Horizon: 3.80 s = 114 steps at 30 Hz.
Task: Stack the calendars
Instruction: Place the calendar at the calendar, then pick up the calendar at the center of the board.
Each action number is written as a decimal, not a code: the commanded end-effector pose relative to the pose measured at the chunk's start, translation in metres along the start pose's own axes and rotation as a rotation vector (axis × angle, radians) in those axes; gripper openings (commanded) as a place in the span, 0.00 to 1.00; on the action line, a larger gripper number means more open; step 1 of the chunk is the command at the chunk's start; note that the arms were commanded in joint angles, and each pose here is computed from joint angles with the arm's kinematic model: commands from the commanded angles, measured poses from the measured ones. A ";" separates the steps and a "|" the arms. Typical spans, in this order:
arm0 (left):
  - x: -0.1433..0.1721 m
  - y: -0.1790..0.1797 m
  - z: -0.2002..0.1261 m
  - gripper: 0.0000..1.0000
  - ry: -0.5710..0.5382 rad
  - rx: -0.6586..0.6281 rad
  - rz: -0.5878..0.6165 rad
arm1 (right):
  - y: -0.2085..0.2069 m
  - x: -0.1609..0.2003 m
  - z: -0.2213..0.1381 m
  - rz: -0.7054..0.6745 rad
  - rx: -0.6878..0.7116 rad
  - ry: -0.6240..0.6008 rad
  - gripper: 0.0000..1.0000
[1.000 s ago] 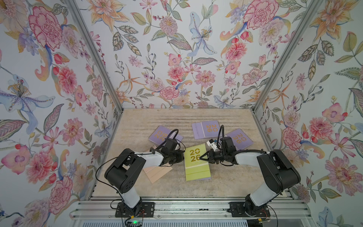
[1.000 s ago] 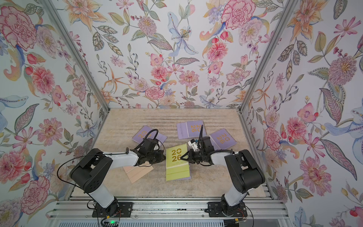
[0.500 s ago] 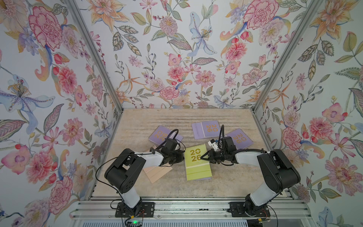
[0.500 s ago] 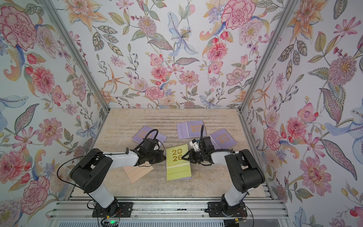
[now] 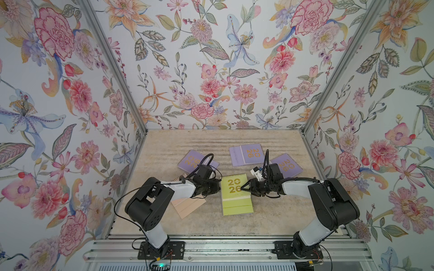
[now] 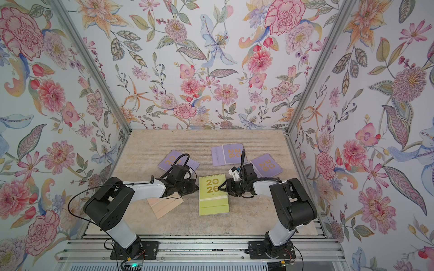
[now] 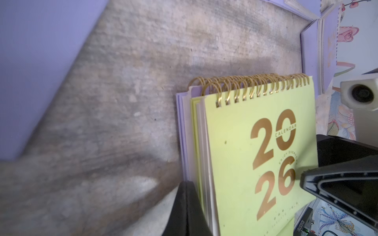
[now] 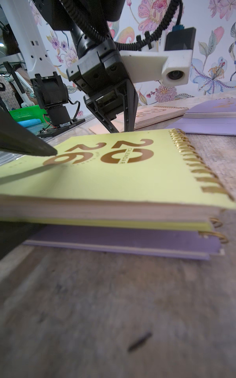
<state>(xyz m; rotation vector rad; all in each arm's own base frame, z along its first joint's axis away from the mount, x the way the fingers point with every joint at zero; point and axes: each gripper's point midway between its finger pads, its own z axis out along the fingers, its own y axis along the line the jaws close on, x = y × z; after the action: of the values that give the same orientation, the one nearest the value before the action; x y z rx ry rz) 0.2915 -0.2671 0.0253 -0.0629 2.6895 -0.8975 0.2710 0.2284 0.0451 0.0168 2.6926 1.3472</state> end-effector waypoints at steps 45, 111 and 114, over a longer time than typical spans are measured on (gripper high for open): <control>-0.134 -0.147 0.063 0.00 -0.060 0.118 0.188 | -0.128 -0.185 -0.260 0.502 0.394 -0.766 0.78; -0.083 -0.152 0.157 0.00 0.166 0.014 0.284 | -0.170 -0.135 -0.189 0.361 0.356 -0.259 0.82; -0.079 -0.148 0.161 0.00 0.179 0.001 0.281 | -0.171 -0.133 -0.187 0.315 0.356 -0.221 0.82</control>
<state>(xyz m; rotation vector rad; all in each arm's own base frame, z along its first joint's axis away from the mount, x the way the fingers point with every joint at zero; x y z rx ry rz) 0.4118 -0.4696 0.0246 0.3767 2.7331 -0.9128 0.4016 -0.0411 0.0395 0.6972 2.7101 0.7910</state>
